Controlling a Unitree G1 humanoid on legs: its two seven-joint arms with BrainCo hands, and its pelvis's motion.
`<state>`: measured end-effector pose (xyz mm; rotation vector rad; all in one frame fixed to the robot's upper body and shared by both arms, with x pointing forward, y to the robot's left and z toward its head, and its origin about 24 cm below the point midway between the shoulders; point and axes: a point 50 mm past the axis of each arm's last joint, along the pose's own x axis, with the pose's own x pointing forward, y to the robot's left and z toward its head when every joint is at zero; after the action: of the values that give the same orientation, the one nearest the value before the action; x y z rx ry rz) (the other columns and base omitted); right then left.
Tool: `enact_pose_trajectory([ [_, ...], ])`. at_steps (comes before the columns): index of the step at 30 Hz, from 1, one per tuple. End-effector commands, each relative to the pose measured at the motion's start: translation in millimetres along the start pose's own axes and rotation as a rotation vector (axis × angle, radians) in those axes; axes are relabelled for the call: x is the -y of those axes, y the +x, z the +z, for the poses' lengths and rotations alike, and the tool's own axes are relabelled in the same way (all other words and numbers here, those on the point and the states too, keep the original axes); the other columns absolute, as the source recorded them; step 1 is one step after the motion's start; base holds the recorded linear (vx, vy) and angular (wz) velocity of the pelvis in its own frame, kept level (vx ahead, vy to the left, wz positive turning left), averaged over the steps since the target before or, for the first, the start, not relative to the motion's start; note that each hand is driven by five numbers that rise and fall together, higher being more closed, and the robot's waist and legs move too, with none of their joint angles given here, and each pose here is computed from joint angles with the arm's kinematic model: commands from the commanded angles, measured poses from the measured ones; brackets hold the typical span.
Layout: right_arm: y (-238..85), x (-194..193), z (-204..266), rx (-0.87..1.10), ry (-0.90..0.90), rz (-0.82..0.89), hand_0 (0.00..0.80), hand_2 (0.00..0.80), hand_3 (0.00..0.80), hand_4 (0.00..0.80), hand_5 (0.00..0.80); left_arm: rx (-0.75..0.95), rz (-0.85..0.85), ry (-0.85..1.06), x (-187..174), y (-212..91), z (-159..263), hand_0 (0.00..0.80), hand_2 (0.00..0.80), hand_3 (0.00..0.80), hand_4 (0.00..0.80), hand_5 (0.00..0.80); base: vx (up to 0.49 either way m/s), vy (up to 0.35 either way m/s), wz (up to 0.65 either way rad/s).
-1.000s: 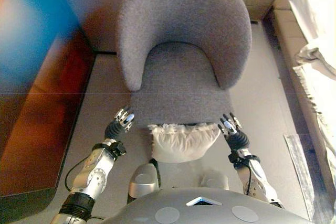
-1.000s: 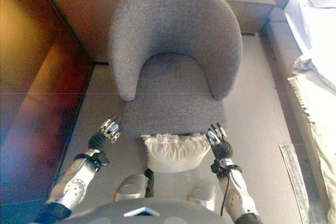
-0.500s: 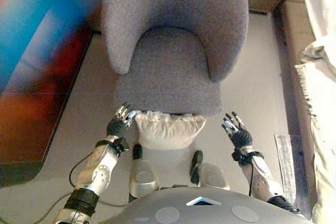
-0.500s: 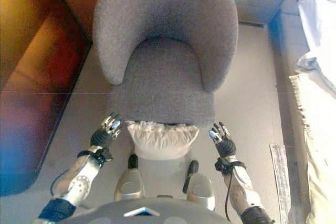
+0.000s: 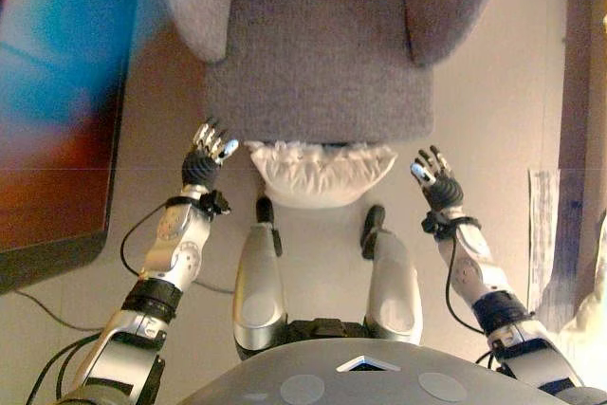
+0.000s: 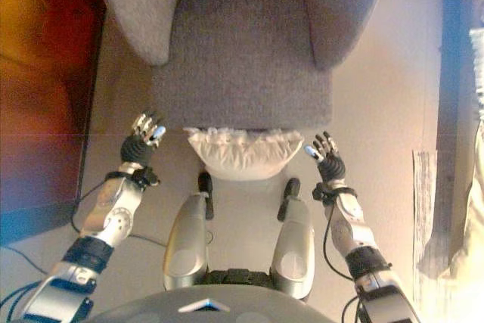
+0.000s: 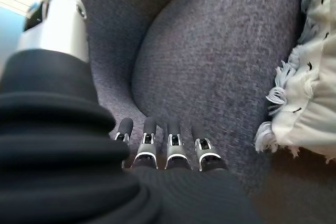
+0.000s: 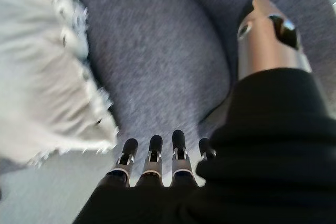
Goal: Pick up the cushion and take it to the sofa
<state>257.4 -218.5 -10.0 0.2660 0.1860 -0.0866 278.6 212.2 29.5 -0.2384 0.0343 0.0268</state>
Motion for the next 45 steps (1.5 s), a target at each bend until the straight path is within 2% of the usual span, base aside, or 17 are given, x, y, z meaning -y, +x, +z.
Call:
enact_pose_trajectory([
  [1,-0.3,-7.1,31.8,0.171,-0.112,0.065,0.000,0.000,0.000,0.000,0.000,0.103,0.002,0.066,7.7,7.2,14.2,0.000,0.000,0.000,0.000,0.000,-0.092,0.047,0.24],
  [6,5.7,-28.4,62.1,0.288,-0.278,0.127,0.000,0.000,0.000,0.000,0.000,0.153,0.022,0.057,10.9,15.9,26.0,0.000,0.000,0.000,0.000,0.000,-0.042,0.062,0.11],
  [12,21.1,-37.0,83.2,0.320,-0.266,0.079,0.000,0.000,0.000,0.000,0.000,0.198,0.044,0.094,11.6,21.2,35.0,0.000,0.000,0.000,0.000,0.000,0.010,0.074,0.02],
  [15,28.7,-41.8,93.5,0.344,-0.334,0.065,0.000,0.000,0.000,0.000,0.000,0.208,0.056,0.086,14.8,29.5,39.7,0.000,0.000,0.000,0.000,0.000,-0.016,0.058,0.04],
  [22,46.0,-48.8,124.7,0.436,-0.475,-0.126,0.000,0.000,0.000,0.000,0.000,0.213,0.078,0.114,23.1,44.5,46.2,0.000,0.000,0.000,0.000,0.000,-0.004,0.044,0.03],
  [29,53.5,-57.5,143.5,0.501,-0.597,-0.189,0.000,0.000,0.000,0.000,0.000,0.225,0.108,0.072,27.9,54.7,50.5,0.000,0.000,0.000,0.000,0.000,-0.011,0.035,0.00],
  [36,48.2,-44.9,144.6,0.519,-0.458,-0.291,0.000,0.000,0.000,0.000,0.000,0.249,0.075,0.069,32.6,54.2,52.4,0.000,0.000,0.000,0.000,0.000,-0.027,0.021,0.00],
  [45,32.3,-28.7,109.1,0.391,-0.322,-0.091,0.000,0.000,0.000,0.000,0.000,0.231,0.152,0.000,11.2,47.3,44.3,0.000,0.000,0.000,0.000,0.000,-0.033,0.017,-0.05],
])
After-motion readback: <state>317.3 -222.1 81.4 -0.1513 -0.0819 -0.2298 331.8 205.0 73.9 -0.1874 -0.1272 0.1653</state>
